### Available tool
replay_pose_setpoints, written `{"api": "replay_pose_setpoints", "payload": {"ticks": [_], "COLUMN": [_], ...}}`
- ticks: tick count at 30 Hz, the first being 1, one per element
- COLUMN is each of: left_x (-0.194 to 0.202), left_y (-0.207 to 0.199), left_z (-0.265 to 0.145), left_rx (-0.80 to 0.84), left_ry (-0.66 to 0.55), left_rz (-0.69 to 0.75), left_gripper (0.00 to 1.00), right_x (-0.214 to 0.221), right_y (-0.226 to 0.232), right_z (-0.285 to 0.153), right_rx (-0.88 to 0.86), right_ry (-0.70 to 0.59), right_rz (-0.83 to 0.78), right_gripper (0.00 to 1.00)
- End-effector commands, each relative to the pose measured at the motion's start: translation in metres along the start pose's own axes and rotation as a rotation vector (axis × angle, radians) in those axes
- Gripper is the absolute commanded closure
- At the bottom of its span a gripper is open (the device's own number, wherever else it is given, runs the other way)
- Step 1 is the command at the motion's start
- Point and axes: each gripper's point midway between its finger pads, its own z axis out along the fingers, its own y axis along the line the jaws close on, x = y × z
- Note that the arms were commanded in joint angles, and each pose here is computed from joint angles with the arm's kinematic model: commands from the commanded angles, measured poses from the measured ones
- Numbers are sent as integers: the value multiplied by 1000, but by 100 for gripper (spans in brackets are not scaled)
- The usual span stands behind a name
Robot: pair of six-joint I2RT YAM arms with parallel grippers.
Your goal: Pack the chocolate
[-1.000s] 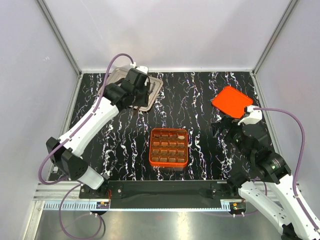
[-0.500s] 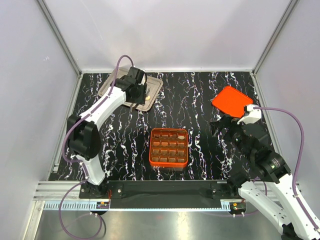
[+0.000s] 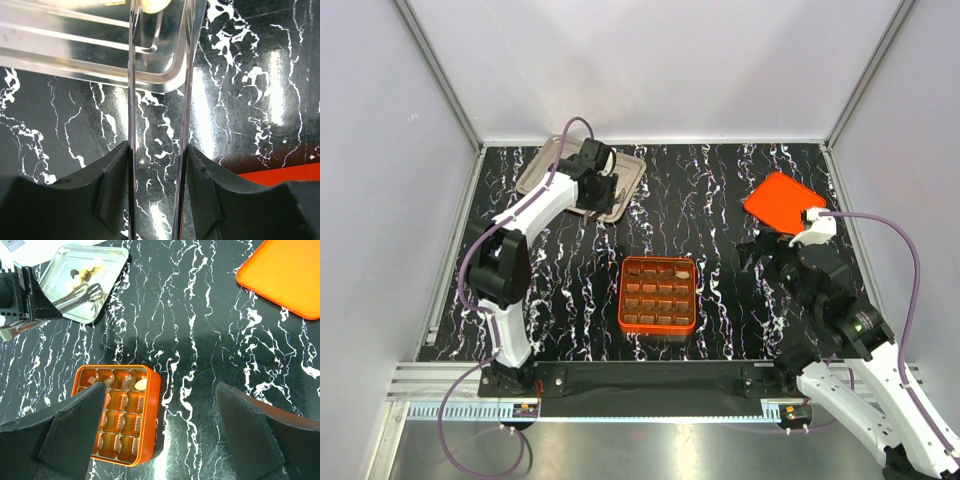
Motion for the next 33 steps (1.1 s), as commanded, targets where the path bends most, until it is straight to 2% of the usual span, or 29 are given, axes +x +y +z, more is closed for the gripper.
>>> {"api": "replay_pose_setpoints", "payload": {"ticks": [1,15,27,33], "left_x": [-14,-8,-11,-18], "left_y": [-4,-1,0,6], "left_z": [6,18,-5,-19], "left_rx": [27,31,24,-5], "left_ry": [-40,2,-2,-21], "left_rz": [19,26,18,11], "left_gripper": [51,53,64,65], "right_x": [-13,-16,-14,-16], "right_y": [7,4,2,2], "right_z": [1,-2,-2,-3], "right_rx": [-25,-9,-5,-4], "right_ry": [-49,-59,-58,-63], "right_rz": [0,-9,-8,-2], "right_gripper": [0,0,0,0]}}
